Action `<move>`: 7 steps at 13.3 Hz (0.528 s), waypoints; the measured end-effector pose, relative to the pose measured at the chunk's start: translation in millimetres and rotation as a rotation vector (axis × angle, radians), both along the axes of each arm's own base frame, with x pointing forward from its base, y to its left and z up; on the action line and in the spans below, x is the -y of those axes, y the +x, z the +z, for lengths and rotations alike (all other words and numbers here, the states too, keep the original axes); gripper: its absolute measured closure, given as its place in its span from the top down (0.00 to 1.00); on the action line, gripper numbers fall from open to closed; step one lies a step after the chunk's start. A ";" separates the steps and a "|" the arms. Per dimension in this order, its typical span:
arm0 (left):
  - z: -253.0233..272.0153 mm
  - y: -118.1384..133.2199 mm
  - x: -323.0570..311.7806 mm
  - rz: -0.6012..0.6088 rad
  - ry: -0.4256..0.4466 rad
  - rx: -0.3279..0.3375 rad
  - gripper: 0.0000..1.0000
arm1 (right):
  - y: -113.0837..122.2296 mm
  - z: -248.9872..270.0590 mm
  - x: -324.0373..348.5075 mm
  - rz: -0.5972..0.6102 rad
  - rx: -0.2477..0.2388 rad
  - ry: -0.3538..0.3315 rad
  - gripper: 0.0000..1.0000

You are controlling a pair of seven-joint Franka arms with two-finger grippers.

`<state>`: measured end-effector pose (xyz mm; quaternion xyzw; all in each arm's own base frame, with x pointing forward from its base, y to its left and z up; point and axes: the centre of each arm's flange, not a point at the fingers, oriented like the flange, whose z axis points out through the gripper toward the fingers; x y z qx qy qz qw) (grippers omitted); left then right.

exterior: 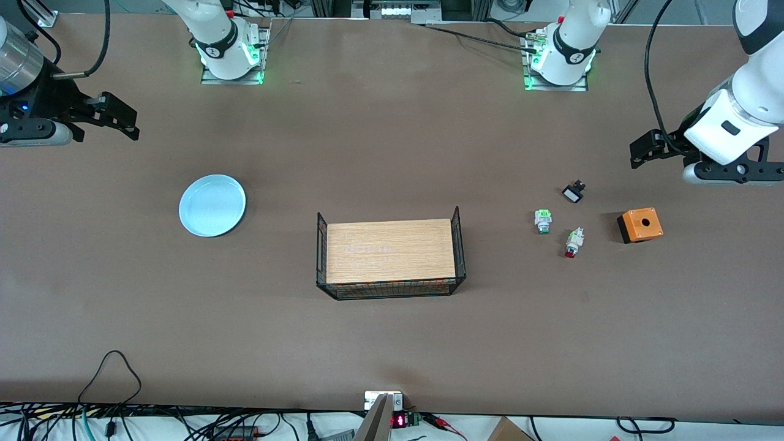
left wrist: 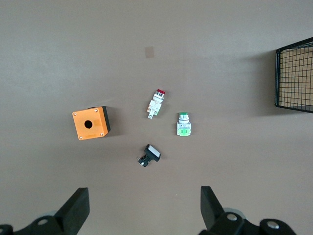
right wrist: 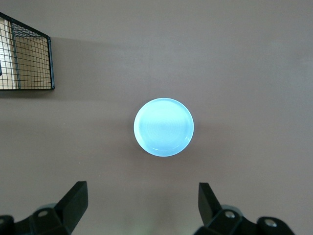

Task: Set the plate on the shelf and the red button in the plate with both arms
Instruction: 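Move the right gripper down toward the light blue plate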

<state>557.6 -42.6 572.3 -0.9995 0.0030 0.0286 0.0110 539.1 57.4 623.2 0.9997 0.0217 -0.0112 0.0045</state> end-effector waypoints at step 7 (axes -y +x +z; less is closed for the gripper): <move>-1.1 0.8 0.0 0.000 0.000 -0.002 1.00 | -0.7 -4.2 -1.3 -0.009 -0.016 -0.002 1.00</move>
